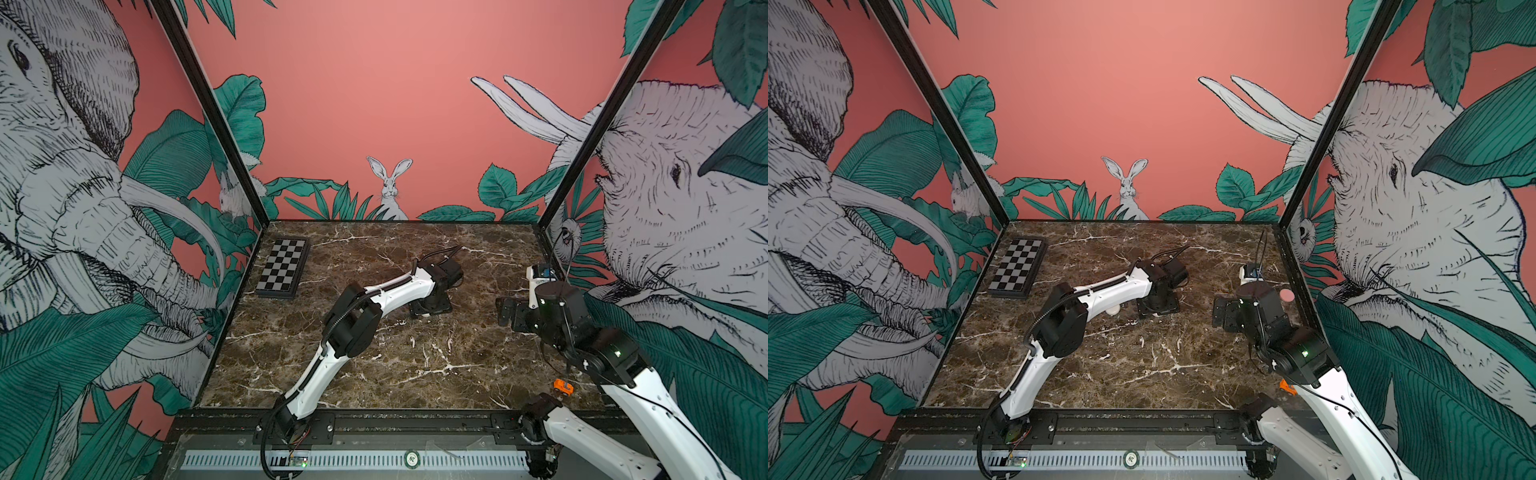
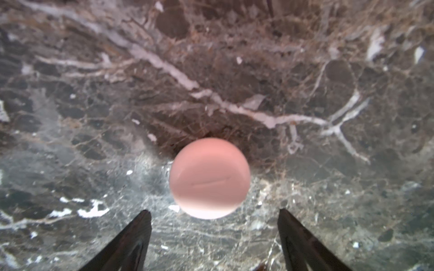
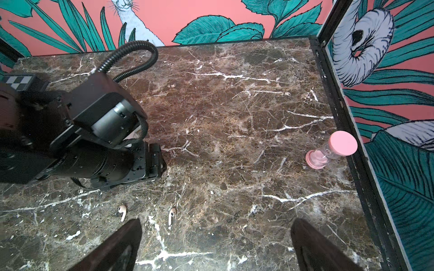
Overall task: Insert the wireless bluetooth earbuds into the charging case
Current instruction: 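Move the left gripper above the pink round case while right gripper shifts, then lower the left gripper and close it on the pink round case, then lift the pink case with the left gripper while right gripper approaches it, then close the right gripper on the pink case held by the left gripper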
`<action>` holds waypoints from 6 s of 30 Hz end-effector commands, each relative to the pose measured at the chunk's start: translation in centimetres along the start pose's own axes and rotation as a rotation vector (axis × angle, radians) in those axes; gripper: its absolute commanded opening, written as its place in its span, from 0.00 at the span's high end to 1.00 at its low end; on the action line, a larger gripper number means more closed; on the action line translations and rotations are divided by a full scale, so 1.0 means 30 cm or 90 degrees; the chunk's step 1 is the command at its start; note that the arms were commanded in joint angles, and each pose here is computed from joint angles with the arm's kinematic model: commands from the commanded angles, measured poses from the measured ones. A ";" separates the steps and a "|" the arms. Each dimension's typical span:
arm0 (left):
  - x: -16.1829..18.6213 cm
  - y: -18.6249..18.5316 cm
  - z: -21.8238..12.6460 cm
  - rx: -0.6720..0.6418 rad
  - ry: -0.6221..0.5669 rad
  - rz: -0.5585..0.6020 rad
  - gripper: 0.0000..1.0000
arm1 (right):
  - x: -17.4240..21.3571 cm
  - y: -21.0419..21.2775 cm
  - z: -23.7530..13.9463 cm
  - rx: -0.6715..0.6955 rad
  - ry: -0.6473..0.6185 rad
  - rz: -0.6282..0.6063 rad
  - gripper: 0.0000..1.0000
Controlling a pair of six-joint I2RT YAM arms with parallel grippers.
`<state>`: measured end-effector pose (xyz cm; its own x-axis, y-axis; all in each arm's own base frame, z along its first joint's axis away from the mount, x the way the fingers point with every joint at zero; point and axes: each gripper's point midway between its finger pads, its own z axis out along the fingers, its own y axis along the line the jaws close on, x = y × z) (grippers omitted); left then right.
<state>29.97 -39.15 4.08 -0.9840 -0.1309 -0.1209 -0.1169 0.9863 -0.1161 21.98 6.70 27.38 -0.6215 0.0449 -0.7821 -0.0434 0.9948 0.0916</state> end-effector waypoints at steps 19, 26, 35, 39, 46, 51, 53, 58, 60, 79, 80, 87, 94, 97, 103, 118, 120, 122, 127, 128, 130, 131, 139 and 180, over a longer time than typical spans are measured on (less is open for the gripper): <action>-0.055 0.057 0.050 -0.059 -0.014 -0.067 0.26 | 0.010 0.041 0.013 -0.046 -0.003 -0.002 0.02; -0.053 0.045 0.072 -0.047 -0.003 -0.073 0.34 | 0.008 0.047 0.018 -0.050 -0.002 -0.001 0.02; -0.023 0.057 0.087 -0.053 0.023 -0.071 0.39 | 0.009 0.050 0.017 -0.054 -0.002 0.002 0.02; -0.007 0.062 0.090 -0.051 0.037 -0.076 0.39 | 0.008 0.053 0.017 -0.057 -0.002 0.005 0.02; 0.025 0.053 0.108 -0.042 0.069 -0.079 0.38 | 0.009 0.053 0.016 -0.058 -0.002 0.006 0.02; 0.037 0.061 0.132 -0.051 0.079 -0.072 0.45 | 0.012 0.054 0.018 -0.059 -0.001 0.007 0.02; 0.034 0.065 0.130 -0.054 0.076 -0.069 0.46 | 0.012 0.054 0.017 -0.060 -0.001 0.007 0.02; 0.028 0.073 0.123 -0.061 0.069 -0.061 0.51 | 0.011 0.055 0.017 -0.060 -0.003 0.008 0.02; 0.028 0.079 0.126 -0.067 0.068 -0.055 0.55 | 0.011 0.053 0.018 -0.059 -0.002 0.008 0.02; -0.074 0.092 -0.127 0.078 -0.181 0.277 1.00 | -0.013 0.062 -0.007 -0.073 -0.014 0.012 0.02; -0.076 0.077 -0.148 0.110 -0.206 0.306 1.00 | -0.017 0.064 -0.011 -0.075 -0.017 0.011 0.02; -0.103 0.022 -0.310 0.184 -0.331 0.453 1.00 | -0.034 0.066 -0.024 -0.078 -0.022 0.014 0.02; -0.141 0.068 -0.484 0.184 -0.497 0.513 1.00 | -0.057 0.072 -0.054 -0.091 -0.034 0.019 0.02; -0.157 0.102 -0.561 0.159 -0.584 0.551 1.00 | -0.065 0.078 -0.059 -0.095 -0.035 0.015 0.02; -0.099 0.135 -0.627 0.146 -0.633 0.693 1.00 | -0.083 0.108 -0.059 -0.118 -0.030 0.018 0.02; 0.112 0.292 -0.650 0.189 -0.698 0.868 1.00 | -0.154 0.353 -0.159 -0.351 0.046 -0.048 0.02; 0.154 0.300 -0.652 0.212 -0.709 0.898 1.00 | -0.142 0.411 -0.158 -0.409 0.070 -0.050 0.02; 0.203 0.302 -0.651 0.230 -0.724 0.946 1.00 | -0.132 0.466 -0.153 -0.464 0.096 -0.043 0.03; 0.245 0.299 -0.646 0.245 -0.733 0.983 1.00 | -0.105 0.544 -0.093 -0.529 0.133 -0.016 0.09; 0.246 0.298 -0.639 0.239 -0.731 0.991 1.00 | -0.098 0.567 -0.084 -0.553 0.143 -0.008 0.11; 0.239 0.294 -0.637 0.226 -0.730 0.990 1.00 | -0.083 0.590 -0.050 -0.565 0.165 0.011 0.16; 0.235 0.292 -0.636 0.223 -0.728 0.989 1.00 | -0.072 0.602 -0.029 -0.567 0.177 0.023 0.18; 0.228 0.275 -0.635 0.236 -0.709 0.968 1.00 | 0.024 0.700 0.068 -0.574 0.194 0.013 0.24; 0.221 0.249 -0.624 0.266 -0.654 0.923 1.00 | 0.224 0.832 0.188 -0.539 0.258 -0.069 0.62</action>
<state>19.86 -30.24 19.08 0.2051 0.5754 -0.7917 0.8590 0.2818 0.4274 21.13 31.58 20.01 -0.8167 -0.2372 -0.5261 -0.5455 0.6149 0.5695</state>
